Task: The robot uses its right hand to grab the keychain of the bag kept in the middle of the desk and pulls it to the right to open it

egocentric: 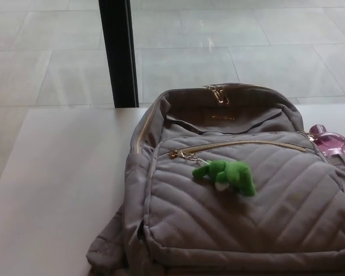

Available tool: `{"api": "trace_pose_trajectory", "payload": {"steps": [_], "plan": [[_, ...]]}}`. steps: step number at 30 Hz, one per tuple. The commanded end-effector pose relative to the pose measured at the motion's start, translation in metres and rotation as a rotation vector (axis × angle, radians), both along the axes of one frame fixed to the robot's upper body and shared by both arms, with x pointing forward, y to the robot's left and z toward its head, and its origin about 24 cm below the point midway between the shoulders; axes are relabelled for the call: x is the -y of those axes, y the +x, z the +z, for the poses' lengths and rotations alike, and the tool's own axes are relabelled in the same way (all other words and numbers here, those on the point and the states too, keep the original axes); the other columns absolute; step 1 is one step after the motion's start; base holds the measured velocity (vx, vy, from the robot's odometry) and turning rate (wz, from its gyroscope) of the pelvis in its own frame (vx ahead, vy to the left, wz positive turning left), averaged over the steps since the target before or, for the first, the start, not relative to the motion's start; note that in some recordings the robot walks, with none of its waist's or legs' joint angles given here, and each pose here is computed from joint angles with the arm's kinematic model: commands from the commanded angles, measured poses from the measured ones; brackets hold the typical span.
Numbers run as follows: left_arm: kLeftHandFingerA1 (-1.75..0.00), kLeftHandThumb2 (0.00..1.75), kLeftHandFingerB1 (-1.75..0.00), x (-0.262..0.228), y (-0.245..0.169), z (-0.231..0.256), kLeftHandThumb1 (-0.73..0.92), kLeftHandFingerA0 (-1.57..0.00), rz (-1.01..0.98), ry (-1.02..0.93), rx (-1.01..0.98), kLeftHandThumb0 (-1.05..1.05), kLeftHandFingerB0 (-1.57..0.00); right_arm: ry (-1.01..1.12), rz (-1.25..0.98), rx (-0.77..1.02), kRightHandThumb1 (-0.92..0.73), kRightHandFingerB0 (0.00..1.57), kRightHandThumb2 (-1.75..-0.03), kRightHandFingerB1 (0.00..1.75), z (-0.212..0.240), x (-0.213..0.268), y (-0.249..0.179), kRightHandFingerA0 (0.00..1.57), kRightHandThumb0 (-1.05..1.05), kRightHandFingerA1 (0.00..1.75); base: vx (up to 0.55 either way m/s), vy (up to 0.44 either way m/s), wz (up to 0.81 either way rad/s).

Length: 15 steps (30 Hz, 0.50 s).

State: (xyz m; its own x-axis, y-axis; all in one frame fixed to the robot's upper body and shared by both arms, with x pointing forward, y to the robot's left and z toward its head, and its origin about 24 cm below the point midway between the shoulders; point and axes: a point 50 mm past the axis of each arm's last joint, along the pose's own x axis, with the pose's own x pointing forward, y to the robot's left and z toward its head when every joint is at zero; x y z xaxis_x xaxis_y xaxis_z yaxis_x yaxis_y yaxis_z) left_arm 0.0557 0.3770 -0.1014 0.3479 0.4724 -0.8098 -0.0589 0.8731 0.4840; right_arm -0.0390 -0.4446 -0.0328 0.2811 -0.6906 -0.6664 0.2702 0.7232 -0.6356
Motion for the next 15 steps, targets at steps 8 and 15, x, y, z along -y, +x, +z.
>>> {"api": "trace_pose_trajectory", "payload": {"steps": [8, 15], "plan": [[-0.58, 0.6, -0.42, -0.003, 0.002, 0.004, 0.67, -0.67, -0.008, -0.102, 0.041, -0.65, -0.49, -0.089, 0.144, 0.494, -0.54, 0.24, -0.74, 0.36, 0.067, 0.025, 0.122, 0.69, -0.9, 0.65, 0.0, 0.0, 0.0], [-0.58, 0.61, -0.42, -0.001, 0.004, 0.003, 0.69, -0.62, 0.003, -0.13, 0.054, -0.62, -0.52, -0.231, 0.469, 0.893, -0.56, 0.36, -0.58, 0.32, 0.175, -0.046, 0.243, 0.84, -0.7, 0.61, 0.0, 0.0, 0.0]]}}
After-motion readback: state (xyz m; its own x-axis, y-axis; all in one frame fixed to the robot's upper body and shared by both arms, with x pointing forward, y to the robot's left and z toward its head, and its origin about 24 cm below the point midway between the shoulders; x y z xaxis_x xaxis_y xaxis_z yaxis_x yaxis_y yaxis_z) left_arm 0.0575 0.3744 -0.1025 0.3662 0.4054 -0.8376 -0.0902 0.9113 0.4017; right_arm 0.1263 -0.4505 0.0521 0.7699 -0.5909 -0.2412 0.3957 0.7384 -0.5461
